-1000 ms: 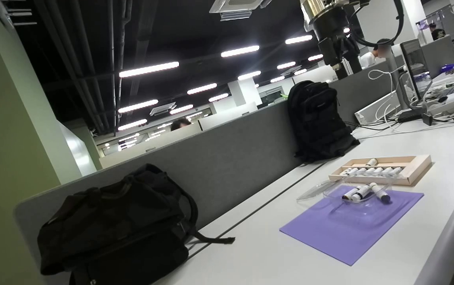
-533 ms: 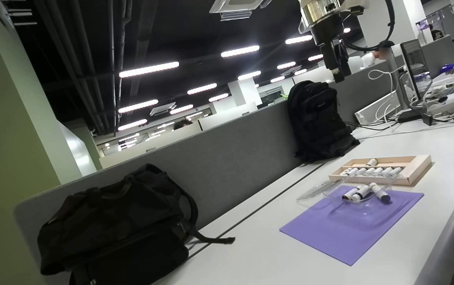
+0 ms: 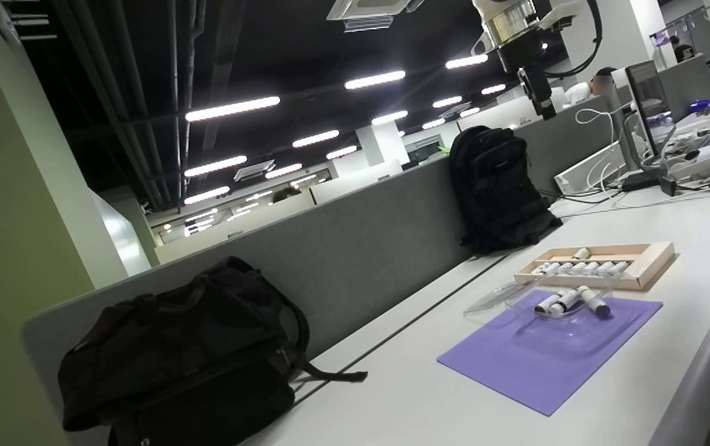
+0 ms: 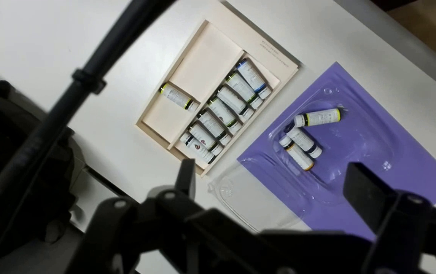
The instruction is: Pick up the vial from the tray and put it in the transparent bowl
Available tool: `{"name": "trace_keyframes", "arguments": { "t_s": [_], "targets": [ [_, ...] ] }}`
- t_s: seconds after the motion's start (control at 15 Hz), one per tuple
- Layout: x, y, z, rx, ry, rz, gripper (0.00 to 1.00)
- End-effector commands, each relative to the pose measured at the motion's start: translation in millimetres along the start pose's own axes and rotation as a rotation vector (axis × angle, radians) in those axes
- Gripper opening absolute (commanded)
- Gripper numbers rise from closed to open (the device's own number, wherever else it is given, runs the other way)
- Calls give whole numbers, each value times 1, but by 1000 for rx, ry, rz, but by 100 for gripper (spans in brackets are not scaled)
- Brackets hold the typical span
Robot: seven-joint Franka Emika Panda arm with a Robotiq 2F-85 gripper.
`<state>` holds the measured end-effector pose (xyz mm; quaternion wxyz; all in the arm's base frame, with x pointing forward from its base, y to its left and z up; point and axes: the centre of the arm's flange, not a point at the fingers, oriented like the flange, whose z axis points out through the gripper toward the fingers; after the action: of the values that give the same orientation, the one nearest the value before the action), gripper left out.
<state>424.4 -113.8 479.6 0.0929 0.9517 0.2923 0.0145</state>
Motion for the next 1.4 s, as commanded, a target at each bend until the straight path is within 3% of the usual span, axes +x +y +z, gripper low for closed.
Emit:
{"name": "trace_keyframes", "arguments": {
  "t_s": [0.0,1.13,1.33],
  "targets": [
    [1,-3,2,2,-3,-5,100],
    [4,-8,2,1,-5,-16,100],
    [5,26,31,16,37,-130,100]
  ]
}}
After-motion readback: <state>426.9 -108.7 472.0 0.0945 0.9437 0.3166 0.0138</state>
